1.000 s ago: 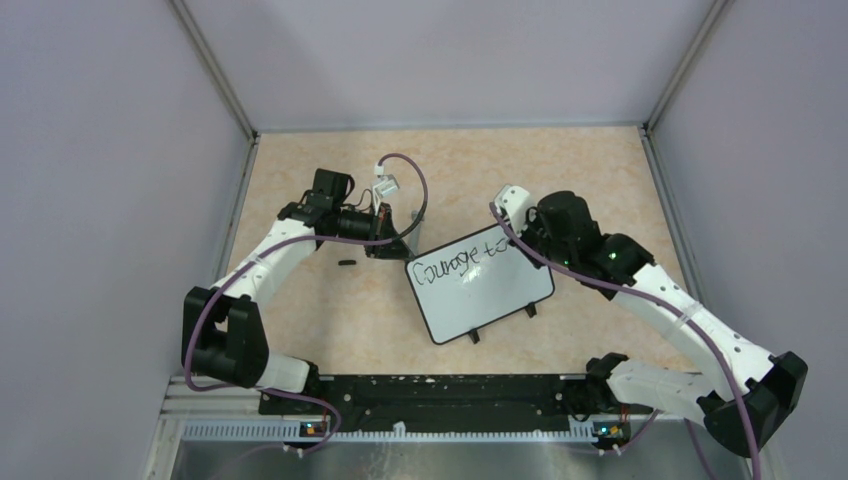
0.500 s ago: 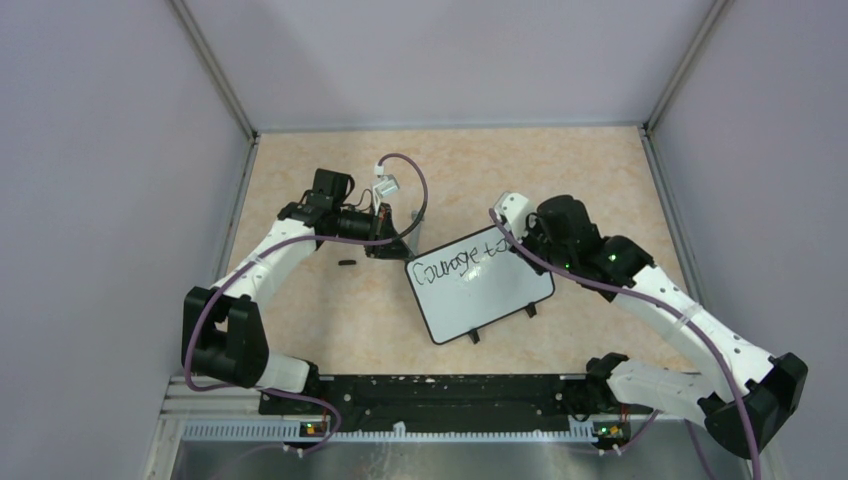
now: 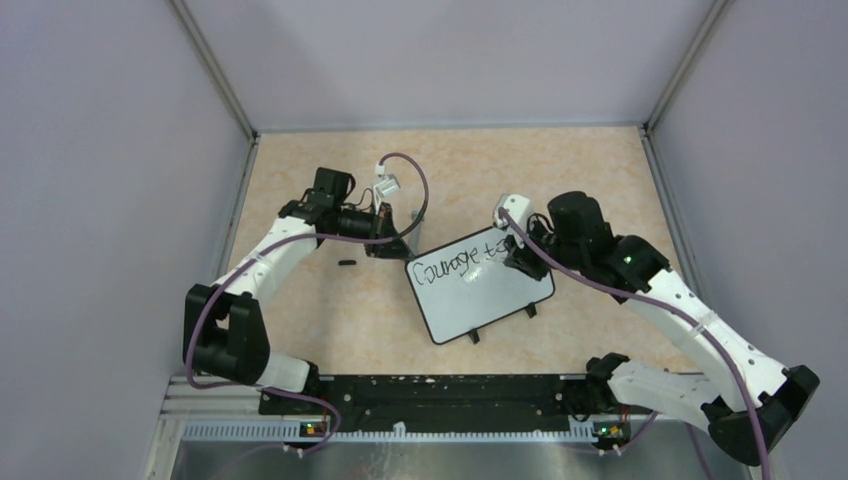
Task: Write a sentence on the whiteboard
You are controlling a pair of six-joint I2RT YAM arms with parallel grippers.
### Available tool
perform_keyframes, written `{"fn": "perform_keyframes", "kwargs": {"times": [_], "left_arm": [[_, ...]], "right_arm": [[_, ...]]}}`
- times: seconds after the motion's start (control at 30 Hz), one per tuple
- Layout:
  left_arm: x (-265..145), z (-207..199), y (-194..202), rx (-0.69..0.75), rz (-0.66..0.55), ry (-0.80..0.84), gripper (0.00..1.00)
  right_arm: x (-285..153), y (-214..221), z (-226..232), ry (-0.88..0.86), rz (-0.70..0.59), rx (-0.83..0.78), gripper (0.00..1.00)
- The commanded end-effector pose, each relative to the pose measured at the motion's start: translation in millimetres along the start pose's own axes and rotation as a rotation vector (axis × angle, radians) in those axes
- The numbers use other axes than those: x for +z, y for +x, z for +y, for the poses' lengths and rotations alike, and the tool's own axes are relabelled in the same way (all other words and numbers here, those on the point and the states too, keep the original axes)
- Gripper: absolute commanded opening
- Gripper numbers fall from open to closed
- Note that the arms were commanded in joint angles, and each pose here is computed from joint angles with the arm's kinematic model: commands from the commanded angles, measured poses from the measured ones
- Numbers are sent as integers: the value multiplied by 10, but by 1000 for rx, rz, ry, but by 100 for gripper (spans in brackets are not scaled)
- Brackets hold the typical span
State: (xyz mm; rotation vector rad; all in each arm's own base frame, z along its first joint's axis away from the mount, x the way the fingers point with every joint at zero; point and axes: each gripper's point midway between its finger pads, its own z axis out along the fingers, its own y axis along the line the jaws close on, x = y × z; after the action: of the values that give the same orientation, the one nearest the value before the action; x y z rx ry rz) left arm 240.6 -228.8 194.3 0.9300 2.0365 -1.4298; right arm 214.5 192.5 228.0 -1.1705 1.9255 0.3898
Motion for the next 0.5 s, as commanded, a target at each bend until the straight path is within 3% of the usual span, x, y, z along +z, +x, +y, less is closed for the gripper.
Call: {"fn": "perform_keyframes", "kwargs": {"times": [0.0, 0.33, 0.47], "left_arm": [[17, 44, -2, 0, 31, -13, 0], [29, 73, -60, -3, 28, -13, 1], [21, -33, -74, 0, 20, 35, 18]], "right_arm": [[-63, -220, 174, -109, -95, 20, 0], [89, -275, 460, -265, -163, 68, 0], [158, -288, 548, -306, -178, 58, 0]]}}
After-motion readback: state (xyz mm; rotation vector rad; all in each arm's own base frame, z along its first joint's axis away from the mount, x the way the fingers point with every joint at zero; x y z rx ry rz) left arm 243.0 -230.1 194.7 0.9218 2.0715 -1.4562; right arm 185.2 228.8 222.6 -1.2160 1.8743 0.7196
